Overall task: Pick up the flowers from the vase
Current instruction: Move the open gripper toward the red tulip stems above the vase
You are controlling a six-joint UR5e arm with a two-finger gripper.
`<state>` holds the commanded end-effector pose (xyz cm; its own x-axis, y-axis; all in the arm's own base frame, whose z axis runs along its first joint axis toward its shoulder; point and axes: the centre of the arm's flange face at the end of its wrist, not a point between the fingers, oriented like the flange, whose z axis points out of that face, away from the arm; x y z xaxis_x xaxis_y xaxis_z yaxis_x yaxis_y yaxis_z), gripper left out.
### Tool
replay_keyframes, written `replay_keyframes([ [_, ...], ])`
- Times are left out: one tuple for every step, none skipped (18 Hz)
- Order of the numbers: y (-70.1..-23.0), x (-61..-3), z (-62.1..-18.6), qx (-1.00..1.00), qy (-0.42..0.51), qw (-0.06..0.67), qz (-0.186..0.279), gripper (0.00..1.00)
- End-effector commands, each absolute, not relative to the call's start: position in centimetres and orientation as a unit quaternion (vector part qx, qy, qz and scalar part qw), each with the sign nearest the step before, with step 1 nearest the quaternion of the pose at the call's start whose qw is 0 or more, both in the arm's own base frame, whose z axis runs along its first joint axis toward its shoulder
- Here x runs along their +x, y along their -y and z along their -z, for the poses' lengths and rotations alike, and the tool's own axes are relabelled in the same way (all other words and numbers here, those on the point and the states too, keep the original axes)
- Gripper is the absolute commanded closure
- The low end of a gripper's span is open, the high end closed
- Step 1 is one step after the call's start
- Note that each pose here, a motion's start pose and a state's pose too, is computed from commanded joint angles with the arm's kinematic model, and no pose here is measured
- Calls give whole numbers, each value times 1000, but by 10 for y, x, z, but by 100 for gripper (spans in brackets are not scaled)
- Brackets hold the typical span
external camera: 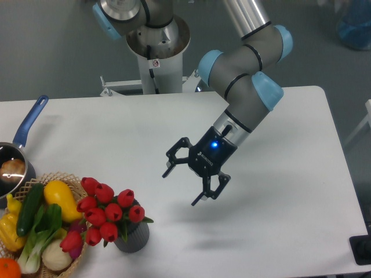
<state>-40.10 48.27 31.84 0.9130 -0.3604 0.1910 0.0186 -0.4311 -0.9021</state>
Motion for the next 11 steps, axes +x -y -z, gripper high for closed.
replay_keyframes([
  [-485,-399,-321,-818,-104,533,188,0],
  [-487,-398,-323,-813,-106,539,191,0],
  [-492,-394,-324,-812,-111,539,194,0],
  [-500,-387,-324,-811,-120,538,197,0],
  [-507,-382,-325,-809,-126,538,199,0],
  [-514,-380,-321,-808,-130,536,204,0],
  [-523,-378,-321,-807,-138,536,205,0],
  [-530,-377,-319,-806,-145,536,204,0],
  [-535,-376,-316,-806,-148,535,206,0],
  [-539,-378,-315,-805,-150,536,206,0],
  [-542,-381,-314,-805,-152,536,205,0],
])
